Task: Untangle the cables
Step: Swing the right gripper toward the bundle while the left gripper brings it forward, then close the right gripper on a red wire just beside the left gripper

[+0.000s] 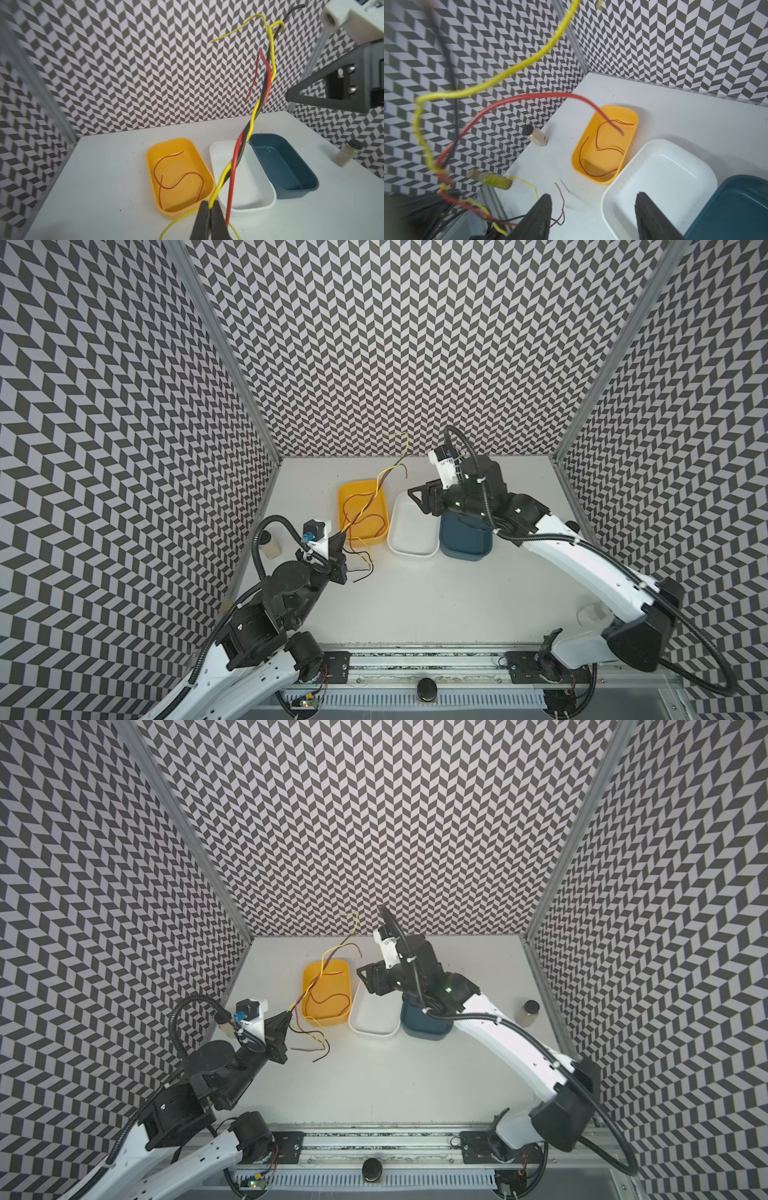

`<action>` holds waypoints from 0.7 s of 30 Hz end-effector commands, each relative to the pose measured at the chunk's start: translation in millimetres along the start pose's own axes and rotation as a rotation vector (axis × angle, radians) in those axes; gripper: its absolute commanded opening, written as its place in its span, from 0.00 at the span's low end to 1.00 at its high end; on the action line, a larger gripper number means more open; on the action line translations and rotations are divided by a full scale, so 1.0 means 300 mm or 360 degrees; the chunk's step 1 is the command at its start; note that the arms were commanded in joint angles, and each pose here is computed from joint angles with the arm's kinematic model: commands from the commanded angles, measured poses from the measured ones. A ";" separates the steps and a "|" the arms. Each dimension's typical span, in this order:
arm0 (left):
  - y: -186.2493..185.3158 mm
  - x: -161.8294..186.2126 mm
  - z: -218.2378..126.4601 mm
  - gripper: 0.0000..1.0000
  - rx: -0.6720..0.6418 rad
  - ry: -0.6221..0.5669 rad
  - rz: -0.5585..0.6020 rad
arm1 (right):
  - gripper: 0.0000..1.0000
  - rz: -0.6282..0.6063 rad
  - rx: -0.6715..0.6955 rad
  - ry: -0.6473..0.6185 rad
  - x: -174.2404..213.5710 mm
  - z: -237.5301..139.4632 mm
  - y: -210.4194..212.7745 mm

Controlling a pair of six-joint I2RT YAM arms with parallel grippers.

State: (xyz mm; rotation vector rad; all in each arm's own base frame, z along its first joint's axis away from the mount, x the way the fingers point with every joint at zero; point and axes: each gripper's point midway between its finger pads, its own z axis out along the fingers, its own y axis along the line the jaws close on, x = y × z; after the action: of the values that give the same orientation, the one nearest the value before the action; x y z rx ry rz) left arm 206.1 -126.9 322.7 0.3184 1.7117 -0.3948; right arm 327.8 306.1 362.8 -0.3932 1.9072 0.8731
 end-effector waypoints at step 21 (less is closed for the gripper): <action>-0.466 -0.074 0.127 0.00 0.1138 0.0296 -0.0297 | 0.67 -0.0055 -0.0762 -0.0105 0.269 -0.303 0.246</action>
State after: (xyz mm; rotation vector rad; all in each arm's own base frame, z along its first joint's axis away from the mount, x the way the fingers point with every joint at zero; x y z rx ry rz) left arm 191.2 -262.5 324.9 0.7027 1.8150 -1.0682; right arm 189.4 292.7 330.5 -0.6335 1.7029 1.3223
